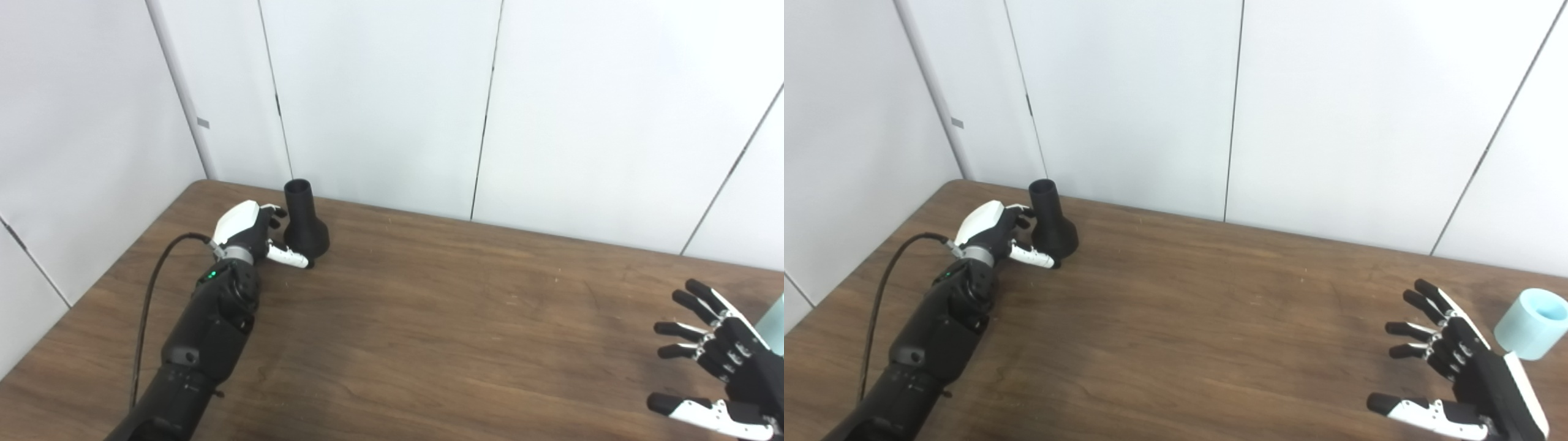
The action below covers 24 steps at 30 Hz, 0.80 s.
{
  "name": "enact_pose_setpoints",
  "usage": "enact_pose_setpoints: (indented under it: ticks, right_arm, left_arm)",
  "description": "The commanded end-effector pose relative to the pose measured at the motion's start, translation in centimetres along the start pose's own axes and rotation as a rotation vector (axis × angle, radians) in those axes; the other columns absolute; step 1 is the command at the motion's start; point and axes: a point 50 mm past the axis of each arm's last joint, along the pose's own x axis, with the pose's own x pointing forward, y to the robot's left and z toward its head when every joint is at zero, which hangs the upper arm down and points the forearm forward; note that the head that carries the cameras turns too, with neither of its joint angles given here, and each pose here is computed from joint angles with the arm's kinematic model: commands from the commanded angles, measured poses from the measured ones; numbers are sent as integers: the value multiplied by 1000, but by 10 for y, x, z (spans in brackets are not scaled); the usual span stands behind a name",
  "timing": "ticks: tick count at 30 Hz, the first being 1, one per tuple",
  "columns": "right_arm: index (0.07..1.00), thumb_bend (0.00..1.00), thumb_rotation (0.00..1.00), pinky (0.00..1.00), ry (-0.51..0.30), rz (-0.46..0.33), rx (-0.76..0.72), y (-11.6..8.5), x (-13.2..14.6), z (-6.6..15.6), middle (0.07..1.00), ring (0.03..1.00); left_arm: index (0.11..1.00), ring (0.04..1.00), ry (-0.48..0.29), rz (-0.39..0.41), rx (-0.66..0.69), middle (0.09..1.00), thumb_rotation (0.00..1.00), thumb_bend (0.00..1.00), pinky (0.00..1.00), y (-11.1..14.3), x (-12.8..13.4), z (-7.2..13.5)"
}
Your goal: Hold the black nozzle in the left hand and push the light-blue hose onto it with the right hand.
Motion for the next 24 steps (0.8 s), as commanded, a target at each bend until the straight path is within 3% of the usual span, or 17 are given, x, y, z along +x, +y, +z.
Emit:
enact_pose_setpoints:
  ticks: [1, 24]
  right_arm:
    - [902, 796, 102, 583, -67, -9, -15, -2, 3, 17, 885, 714]
    - [894, 804, 128, 576, -78, -18, -8, -3, -1, 21, 873, 699]
  left_arm:
    - [713, 825, -50, 82, -13, 738, 192, 893, 1000, 18, 6, 10]
    - [721, 827, -55, -24, -137, 736, 221, 893, 1000, -9, 11, 15]
